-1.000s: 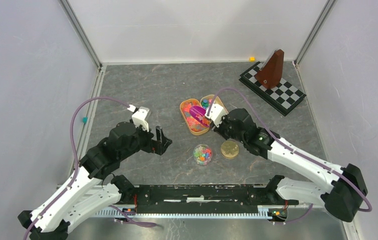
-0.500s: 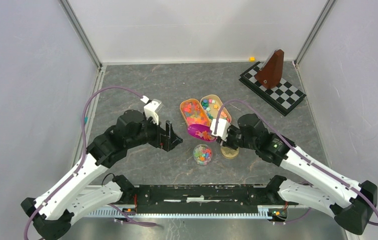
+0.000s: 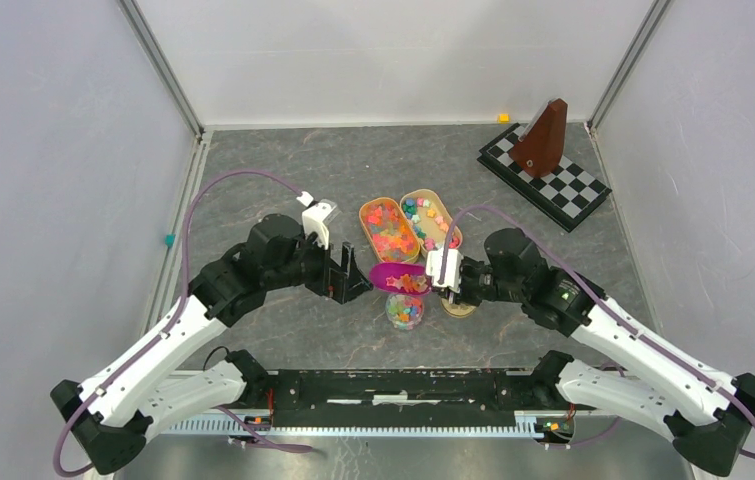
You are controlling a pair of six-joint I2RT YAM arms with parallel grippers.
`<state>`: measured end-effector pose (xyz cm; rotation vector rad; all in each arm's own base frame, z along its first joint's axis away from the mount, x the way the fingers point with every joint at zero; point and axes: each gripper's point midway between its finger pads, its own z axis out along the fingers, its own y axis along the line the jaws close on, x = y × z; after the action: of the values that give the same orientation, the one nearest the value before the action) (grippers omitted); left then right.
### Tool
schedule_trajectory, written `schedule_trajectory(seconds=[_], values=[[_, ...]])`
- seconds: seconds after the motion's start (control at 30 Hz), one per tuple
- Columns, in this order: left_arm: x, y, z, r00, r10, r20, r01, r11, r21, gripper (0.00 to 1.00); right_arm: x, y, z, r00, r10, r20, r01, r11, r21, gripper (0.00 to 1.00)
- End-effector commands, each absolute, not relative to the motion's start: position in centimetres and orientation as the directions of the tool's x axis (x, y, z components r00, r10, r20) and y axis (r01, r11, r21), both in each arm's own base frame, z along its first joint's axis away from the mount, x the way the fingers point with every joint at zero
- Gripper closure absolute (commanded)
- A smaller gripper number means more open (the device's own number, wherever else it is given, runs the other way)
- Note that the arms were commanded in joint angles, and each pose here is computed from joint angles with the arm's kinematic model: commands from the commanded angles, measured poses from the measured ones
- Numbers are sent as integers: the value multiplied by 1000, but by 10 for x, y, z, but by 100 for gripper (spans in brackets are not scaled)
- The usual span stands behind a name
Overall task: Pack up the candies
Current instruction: Scoop the fake candies from the storage box.
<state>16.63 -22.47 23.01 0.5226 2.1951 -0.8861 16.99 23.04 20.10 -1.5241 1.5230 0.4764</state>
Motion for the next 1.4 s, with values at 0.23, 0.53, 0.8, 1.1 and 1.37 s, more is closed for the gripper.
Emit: schedule_trajectory(seconds=[0.23, 0.53, 0.8, 1.1, 1.37], values=[[171, -232, 243, -652, 83, -754, 603, 660, -448, 0, 155, 243, 254, 296, -464, -835, -922, 89, -376, 100], [175, -228, 240, -645, 87, -759, 592, 684, -425, 0, 147, 241, 261, 326, -439, -837, -917, 67, -393, 100], [174, -228, 235, -656, 93, -749, 587, 687, -429, 0, 141, 240, 289, 373, -359, -855, -897, 95, -432, 100], [172, -232, 235, -664, 90, -743, 592, 670, -447, 0, 132, 240, 321, 410, -251, -877, -884, 130, -450, 100], [171, -232, 236, -663, 84, -744, 593, 666, -453, 0, 142, 232, 296, 367, -363, -856, -888, 136, -438, 100]])
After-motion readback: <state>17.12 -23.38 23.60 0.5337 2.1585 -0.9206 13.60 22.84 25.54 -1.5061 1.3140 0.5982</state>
